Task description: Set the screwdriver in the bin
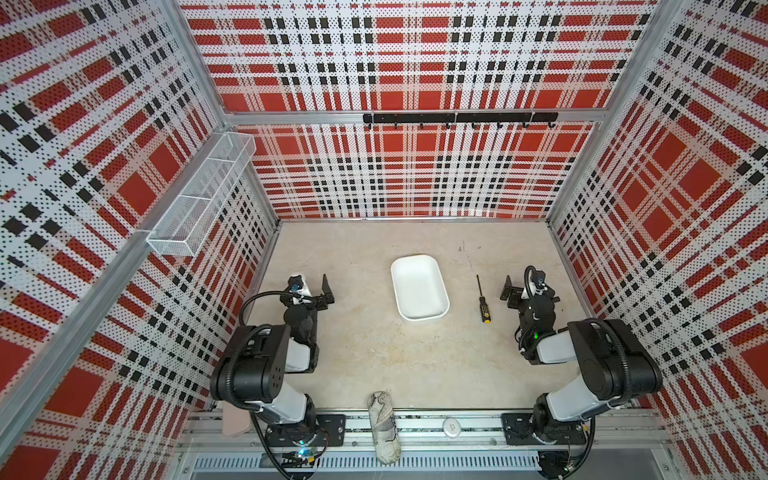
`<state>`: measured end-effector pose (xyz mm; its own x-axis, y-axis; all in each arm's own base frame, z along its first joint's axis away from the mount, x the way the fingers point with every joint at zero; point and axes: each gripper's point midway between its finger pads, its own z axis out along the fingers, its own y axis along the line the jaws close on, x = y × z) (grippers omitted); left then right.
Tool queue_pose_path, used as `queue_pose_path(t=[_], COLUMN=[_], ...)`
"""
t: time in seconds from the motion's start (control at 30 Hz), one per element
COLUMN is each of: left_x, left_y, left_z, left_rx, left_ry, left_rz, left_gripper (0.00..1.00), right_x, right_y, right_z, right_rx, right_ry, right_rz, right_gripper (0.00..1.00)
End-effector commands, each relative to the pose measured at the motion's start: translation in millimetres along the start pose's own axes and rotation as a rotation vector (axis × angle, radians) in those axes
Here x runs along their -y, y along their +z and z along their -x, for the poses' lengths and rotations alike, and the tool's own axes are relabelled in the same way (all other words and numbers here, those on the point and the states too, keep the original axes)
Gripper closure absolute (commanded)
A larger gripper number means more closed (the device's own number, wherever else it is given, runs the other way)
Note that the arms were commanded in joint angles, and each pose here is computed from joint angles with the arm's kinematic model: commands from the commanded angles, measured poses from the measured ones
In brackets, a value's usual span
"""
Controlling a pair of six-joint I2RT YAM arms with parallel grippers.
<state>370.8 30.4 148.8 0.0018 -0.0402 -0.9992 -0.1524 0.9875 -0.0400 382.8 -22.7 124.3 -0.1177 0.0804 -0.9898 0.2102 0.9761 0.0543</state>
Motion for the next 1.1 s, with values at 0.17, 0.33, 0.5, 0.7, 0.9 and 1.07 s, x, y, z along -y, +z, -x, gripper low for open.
queue_pose_path(t=[0.17,0.33,0.5,0.7,0.9,1.07], left_x=[0.5,3.5,15.1,39.7,71.7,96.0], left_y=[3.0,2.4,24.1,27.2,34.9,41.3], left_z=[9.1,11.7,31.4,78.6,84.4,69.2], left_rx=[0.035,0.042,-0.039,-0.007,-0.114,-0.266], left_ry=[0.003,0.004,0.03,-0.096,-0.144,-0.183], left_rz=[0.0,-0.015,-0.058,-0.162,-0.283,-0.373], left_gripper=[0.02,0.02,0.02,0.02,0.02,0.02], right_x=[-3.7,-5.2,-12.2,-35.5,-65.2,-82.2], right_y=[2.8,2.7,11.9,20.6,9.8,-1.7], right_z=[7.1,8.4,26.3,38.6,24.3,4.3], right_rx=[0.02,0.021,-0.028,-0.284,-0.554,-0.736], right_ry=[-0.007,-0.014,-0.035,-0.009,0.065,0.086], right_rz=[0.016,0.023,0.034,0.097,0.211,0.223], right_gripper=[0.0,0.0,0.0,0.0,0.0,0.0])
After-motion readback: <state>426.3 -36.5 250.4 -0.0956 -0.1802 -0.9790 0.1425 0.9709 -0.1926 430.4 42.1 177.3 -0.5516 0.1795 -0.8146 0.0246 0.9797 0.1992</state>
